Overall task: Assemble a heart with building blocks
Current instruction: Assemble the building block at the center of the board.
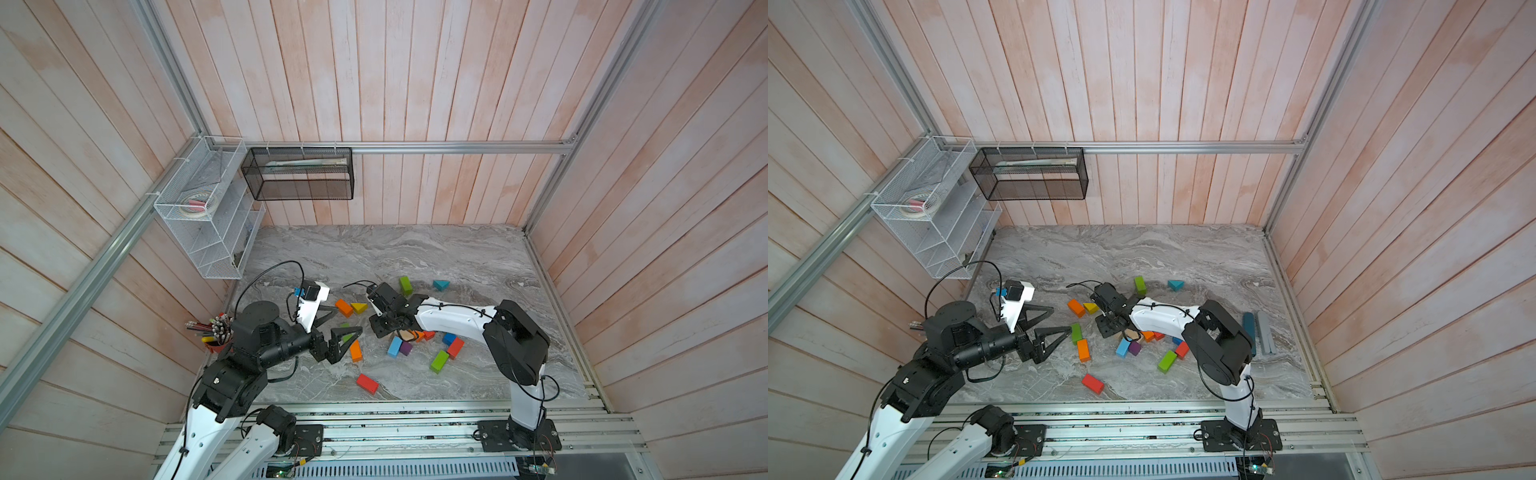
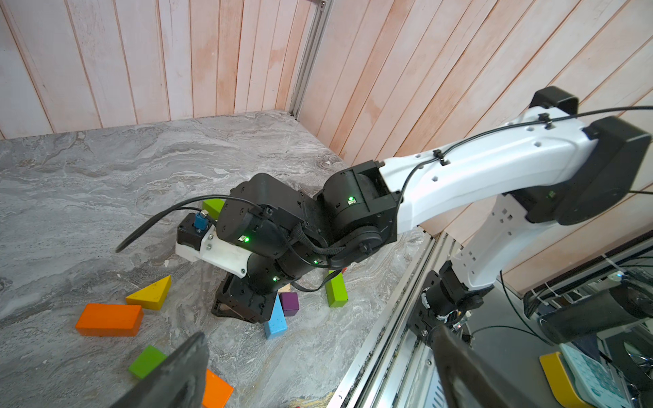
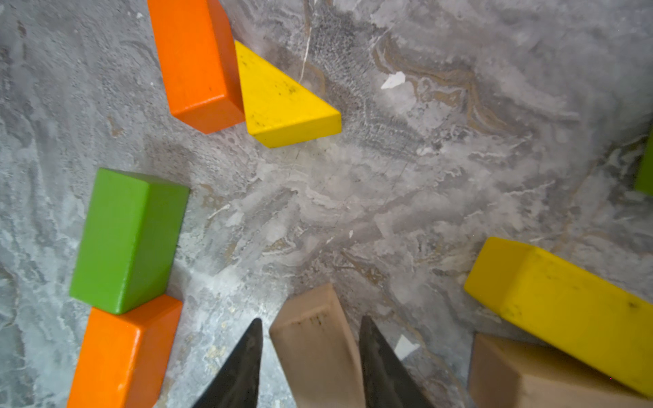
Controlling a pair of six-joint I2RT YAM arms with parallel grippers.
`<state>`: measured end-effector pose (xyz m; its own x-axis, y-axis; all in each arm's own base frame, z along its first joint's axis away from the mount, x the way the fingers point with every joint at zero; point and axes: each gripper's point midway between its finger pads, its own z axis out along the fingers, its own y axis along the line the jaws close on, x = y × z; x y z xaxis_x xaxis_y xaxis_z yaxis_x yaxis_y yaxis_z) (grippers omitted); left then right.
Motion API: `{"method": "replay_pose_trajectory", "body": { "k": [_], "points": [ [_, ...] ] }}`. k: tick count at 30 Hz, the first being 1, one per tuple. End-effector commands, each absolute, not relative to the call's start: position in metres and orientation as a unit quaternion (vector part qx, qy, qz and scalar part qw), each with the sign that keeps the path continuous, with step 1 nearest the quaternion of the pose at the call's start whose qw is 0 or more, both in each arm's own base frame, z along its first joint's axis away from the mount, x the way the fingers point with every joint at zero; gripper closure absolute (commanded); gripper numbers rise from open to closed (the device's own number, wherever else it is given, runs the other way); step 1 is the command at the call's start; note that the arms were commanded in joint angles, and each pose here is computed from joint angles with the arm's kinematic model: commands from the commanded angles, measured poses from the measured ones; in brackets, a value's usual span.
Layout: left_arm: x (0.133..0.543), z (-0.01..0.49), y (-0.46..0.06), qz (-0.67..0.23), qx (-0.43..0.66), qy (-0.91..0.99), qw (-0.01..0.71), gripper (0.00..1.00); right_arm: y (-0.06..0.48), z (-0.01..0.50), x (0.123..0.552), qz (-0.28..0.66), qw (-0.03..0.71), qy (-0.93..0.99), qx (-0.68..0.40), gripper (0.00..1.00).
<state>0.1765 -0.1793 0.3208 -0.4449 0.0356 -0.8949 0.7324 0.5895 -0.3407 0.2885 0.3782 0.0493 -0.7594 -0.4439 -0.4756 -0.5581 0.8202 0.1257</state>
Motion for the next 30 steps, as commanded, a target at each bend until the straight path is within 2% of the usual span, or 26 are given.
{"method": "replay_pose_trajectory", "body": {
  "k": [1,7,10,13,26,28,30],
  "points": [
    [0.176,0.323,-0.182,-0.386,0.255,0.754,0.466,0.0,0.361,0.035,0.29,0.091,0.208,0.937,-0.266,0.58],
    [0.178,0.324,-0.184,-0.387,0.256,0.756,0.463,0.0,0.367,0.036,0.297,0.107,0.204,0.946,-0.226,0.66],
    [0.18,0.323,-0.186,-0.388,0.259,0.757,0.458,0.0,0.364,0.043,0.311,0.127,0.205,0.958,-0.153,0.75],
    [0.181,0.323,-0.188,-0.391,0.26,0.756,0.456,0.0,0.369,0.051,0.324,0.19,0.204,0.957,-0.085,0.8],
    [0.181,0.325,-0.189,-0.402,0.254,0.749,0.462,0.0,0.367,0.065,0.371,0.284,0.229,0.93,0.034,0.8],
    [0.182,0.324,-0.19,-0.403,0.253,0.749,0.461,0.0,0.372,0.066,0.372,0.296,0.225,0.928,0.037,0.79],
    [0.182,0.323,-0.19,-0.404,0.253,0.749,0.461,0.0,0.375,0.065,0.372,0.304,0.222,0.926,0.04,0.72]
  ]
}}
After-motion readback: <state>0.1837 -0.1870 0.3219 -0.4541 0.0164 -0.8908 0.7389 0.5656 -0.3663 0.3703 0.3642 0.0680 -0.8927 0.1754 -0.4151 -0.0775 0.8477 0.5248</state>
